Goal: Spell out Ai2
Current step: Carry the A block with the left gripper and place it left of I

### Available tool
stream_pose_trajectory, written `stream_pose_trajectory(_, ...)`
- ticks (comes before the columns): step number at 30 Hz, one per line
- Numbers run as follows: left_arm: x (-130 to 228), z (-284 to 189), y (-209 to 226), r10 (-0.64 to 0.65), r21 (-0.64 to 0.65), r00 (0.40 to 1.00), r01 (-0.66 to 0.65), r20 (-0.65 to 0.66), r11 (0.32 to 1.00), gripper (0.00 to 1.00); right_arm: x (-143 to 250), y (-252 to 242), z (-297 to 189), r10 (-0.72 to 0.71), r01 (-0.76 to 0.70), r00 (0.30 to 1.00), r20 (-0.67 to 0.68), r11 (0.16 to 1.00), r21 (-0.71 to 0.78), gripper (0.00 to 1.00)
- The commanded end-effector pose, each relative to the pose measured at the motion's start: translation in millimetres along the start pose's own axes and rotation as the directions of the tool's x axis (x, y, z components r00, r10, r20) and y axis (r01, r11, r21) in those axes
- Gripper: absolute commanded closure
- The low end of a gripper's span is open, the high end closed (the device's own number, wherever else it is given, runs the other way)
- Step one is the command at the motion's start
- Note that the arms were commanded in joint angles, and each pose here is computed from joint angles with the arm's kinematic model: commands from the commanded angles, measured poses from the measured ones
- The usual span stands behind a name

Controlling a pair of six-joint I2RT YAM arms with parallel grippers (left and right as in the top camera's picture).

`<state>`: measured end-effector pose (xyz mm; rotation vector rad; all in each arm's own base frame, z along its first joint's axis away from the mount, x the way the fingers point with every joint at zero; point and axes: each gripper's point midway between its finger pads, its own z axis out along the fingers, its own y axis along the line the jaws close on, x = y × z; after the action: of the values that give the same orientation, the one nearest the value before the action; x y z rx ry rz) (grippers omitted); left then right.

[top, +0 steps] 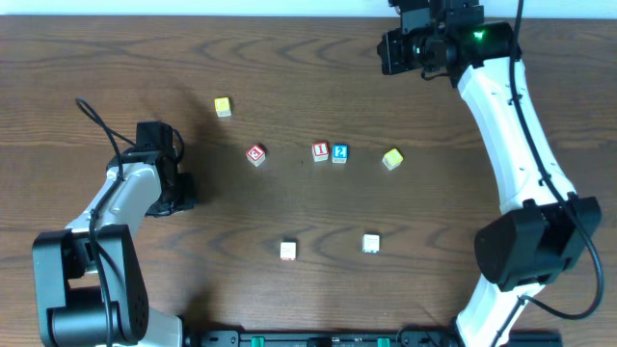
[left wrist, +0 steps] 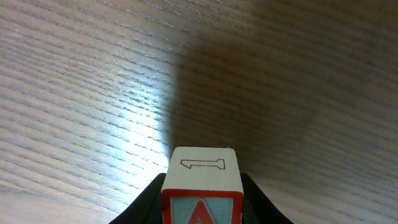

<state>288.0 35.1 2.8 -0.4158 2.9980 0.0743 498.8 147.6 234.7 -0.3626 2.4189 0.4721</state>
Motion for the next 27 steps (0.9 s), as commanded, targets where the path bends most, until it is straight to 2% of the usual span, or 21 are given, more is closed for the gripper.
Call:
stream_pose_trajectory(1, 1.5, 1.0, -4.9, -0.031, 0.032, 0.999, 0.031, -0.013, 0.999, 0.94, -8.0, -7.3, -10.7, -0.011, 0.011, 1.0, 0.028, 1.0, 0.011, 0.96)
stream_pose_trajectory(3, -3.0, -2.8, -14.5, -0.032, 0.084, 0.999, 0.032, -0.007, 0.996, 0.94, -8.1, -9.6, -11.3, -0.008, 0.007, 1.0, 0.03, 1.0, 0.013, 0.92)
stream_pose_trajectory(4, -6.1, -5.4, -19.0, -0.032, 0.109, 0.999, 0.032, -0.002, 0.994, 0.94, -8.2, -10.1, -11.5, -0.007, 0.007, 1.0, 0.03, 1.0, 0.014, 0.84)
stream_pose_trajectory(5, -11.5, -10.1, -25.0, -0.036, 0.142, 0.999, 0.035, 0.006, 0.989, 0.94, -8.2, -10.5, -11.6, -0.006, 0.006, 1.0, 0.03, 1.0, 0.014, 0.73)
stream_pose_trajectory(6, -15.4, -13.4, -28.1, -0.047, 0.157, 0.999, 0.044, 0.011, 0.987, 0.94, -8.1, -10.7, -11.6, -0.006, 0.006, 1.0, 0.03, 1.0, 0.015, 0.69)
stream_pose_trajectory(7, -20.9, -18.4, -31.5, -0.057, 0.175, 0.998, 0.053, 0.018, 0.983, 0.94, -7.9, -10.4, -11.7, -0.006, 0.006, 1.0, 0.029, 1.0, 0.014, 0.57)
stream_pose_trajectory(8, -27.7, -25.0, -34.5, -0.069, 0.19, 0.997, 0.062, 0.027, 0.98, 0.94, -7.6, -9.8, -13.2, -0.006, 0.005, 1.0, 0.028, 1.0, 0.013, 0.29)
stream_pose_trajectory(10, -34.8, -33.5, -37.9, -0.065, 0.198, 0.997, 0.056, 0.038, 0.979, 0.95, -6.9, -8.8, -16.7, -0.005, 0.004, 1.0, 0.026, 1.0, 0.014, 0.18)
stream_pose_trajectory(12, -42.4, -43.6, -44.6, -0.048, 0.204, 0.997, 0.036, 0.056, 0.978, 0.94, -7.5, -6.1, -24.4, -0.006, 0.006, 1.0, 0.03, 1.0, 0.014, 0.01)
stream_pose_trajectory(15, -51.8, -56.0, -63.8, -0.001, 0.216, 0.995, -0.02, 0.097, 0.976, 0.94, -9.8, -2.7, -41.3, -0.01, 0.009, 0.999, 0.047, 1.0, 0.018, 0.01)
stream_pose_trajectory(19, -58.0, -70.3, -96.6, 0.084, 0.168, 0.982, -0.113, 0.17, 0.979, 0.94, -11.8, -4.0, -71.1, -0.013, 0.01, 0.997, 0.073, 0.999, 0.039, 0.01)
stream_pose_trajectory(24, -67.9, -91.6, -162.0, 0.197, 0.182, 0.923, -0.267, 0.332, 0.946, 0.94, 1.6, -16.0, -90.3, 0.008, -0.01, 0.999, 0.038, 0.998, 0.064, 0.01)
stream_pose_trajectory(27, -69.3, -93.8, -184.7, 0.206, 0.202, 0.904, -0.296, 0.374, 0.934, 0.94, 11.8, -21.0, -91.7, 0.033, -0.033, 0.999, 0.001, 0.997, 0.07, 0.01)
